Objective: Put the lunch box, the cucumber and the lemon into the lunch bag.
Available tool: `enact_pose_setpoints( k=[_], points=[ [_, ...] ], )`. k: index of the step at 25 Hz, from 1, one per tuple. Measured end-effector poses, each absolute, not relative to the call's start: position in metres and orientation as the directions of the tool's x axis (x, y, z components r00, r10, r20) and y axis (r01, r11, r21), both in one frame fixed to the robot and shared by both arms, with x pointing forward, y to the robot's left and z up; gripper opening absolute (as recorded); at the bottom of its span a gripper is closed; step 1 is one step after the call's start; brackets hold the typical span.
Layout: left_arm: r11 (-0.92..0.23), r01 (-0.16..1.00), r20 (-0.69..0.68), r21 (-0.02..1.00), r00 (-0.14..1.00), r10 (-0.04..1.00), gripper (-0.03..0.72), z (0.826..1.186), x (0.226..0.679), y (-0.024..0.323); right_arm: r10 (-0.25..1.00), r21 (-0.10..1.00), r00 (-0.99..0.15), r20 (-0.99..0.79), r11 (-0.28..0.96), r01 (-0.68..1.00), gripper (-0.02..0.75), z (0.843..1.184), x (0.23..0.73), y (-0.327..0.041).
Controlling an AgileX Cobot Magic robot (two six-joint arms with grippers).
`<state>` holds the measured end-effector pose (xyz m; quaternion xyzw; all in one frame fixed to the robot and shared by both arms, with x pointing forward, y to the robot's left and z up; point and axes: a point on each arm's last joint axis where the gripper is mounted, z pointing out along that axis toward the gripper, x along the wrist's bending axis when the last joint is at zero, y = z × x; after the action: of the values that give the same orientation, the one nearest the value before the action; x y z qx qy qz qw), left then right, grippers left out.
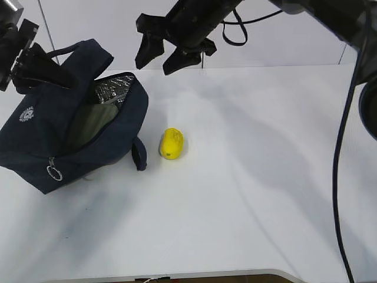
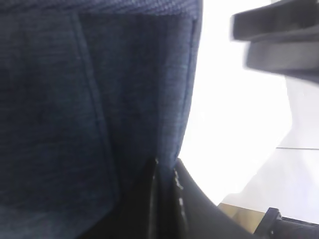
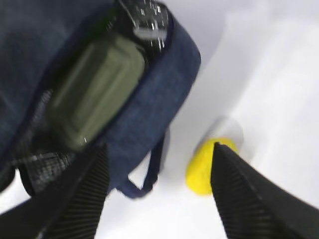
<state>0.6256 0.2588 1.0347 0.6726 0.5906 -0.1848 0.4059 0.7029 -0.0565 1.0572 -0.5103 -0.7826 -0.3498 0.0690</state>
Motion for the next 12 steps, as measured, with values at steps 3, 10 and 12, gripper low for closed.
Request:
enact_pose_setpoints(
  k=[3, 10, 12],
  points=[
    [0.025, 0.945, -0.726, 0.328, 0.235, 0.647, -0.015, 1.034, 0.626, 0.259, 0.765, 0.510, -0.484, 0.425, 0.239, 0.826, 0.512, 1.075, 0.698, -0.062],
    [0.023, 0.945, -0.724, 0.327, 0.235, 0.648, -0.015, 1.034, 0.625, 0.259, 0.809, 0.448, -0.489, 0.325, 0.324, 0.833, 0.512, 1.079, 0.668, -0.063],
    [0.023, 0.945, -0.724, 0.327, 0.235, 0.648, -0.015, 1.034, 0.625, 0.259, 0.817, 0.420, -0.482, 0.316, 0.335, 0.843, 0.512, 1.076, 0.661, -0.063]
  ],
)
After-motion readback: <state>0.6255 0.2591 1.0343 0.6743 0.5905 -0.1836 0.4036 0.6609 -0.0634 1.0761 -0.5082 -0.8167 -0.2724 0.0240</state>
